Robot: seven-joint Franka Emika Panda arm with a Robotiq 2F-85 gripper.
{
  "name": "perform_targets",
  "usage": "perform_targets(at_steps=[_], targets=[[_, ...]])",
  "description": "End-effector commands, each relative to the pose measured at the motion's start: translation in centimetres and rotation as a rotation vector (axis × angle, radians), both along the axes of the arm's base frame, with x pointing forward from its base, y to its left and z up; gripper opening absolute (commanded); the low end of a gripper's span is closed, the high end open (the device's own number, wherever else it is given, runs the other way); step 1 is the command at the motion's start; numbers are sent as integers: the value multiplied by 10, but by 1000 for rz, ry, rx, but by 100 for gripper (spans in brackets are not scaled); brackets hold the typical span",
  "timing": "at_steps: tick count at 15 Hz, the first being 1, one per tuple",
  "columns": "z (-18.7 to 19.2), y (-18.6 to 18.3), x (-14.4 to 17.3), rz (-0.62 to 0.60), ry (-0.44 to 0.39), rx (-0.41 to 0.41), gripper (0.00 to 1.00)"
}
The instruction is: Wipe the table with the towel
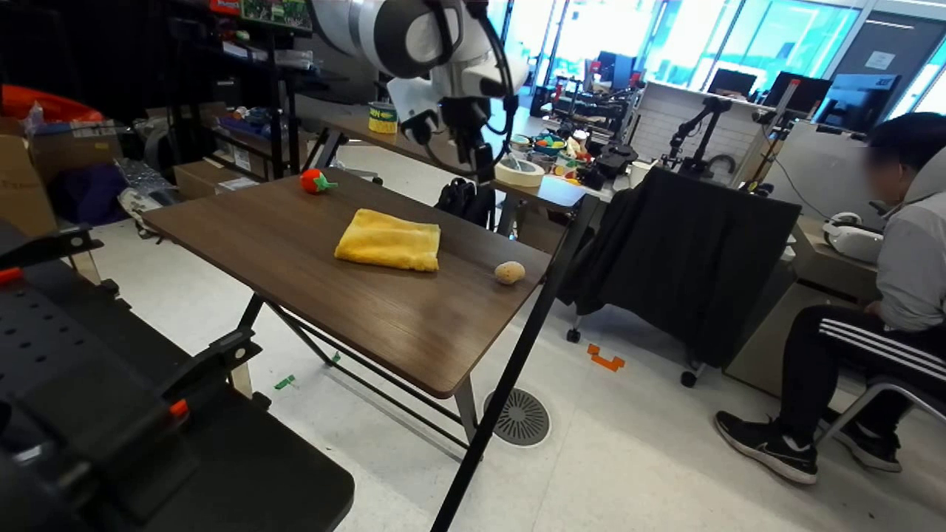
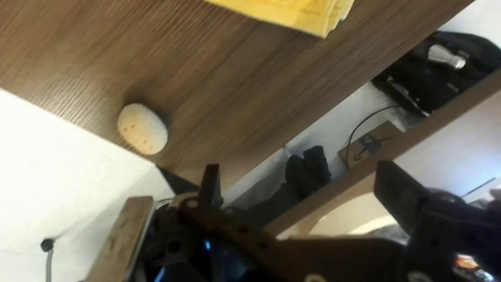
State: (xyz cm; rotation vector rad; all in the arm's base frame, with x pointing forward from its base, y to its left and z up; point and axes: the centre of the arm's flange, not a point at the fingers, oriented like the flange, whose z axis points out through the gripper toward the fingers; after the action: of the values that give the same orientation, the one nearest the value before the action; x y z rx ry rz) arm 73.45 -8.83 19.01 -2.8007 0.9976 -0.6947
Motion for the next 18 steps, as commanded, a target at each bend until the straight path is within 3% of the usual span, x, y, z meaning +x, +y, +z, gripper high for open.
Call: perform_targets(at_steps=[1, 5, 6, 7, 9, 14, 18], targets=[[-10, -49, 2, -107, 7, -35, 100], [-54, -90, -9, -188, 66, -77, 100], [-64, -91, -14, -175, 73, -29, 100], [-51, -87, -24, -165, 73, -67, 100], [-68, -90, -27, -169, 89, -57, 100], [-66, -88, -23, -165, 79, -54, 100], [-62, -112, -9, 28, 200, 0, 100]])
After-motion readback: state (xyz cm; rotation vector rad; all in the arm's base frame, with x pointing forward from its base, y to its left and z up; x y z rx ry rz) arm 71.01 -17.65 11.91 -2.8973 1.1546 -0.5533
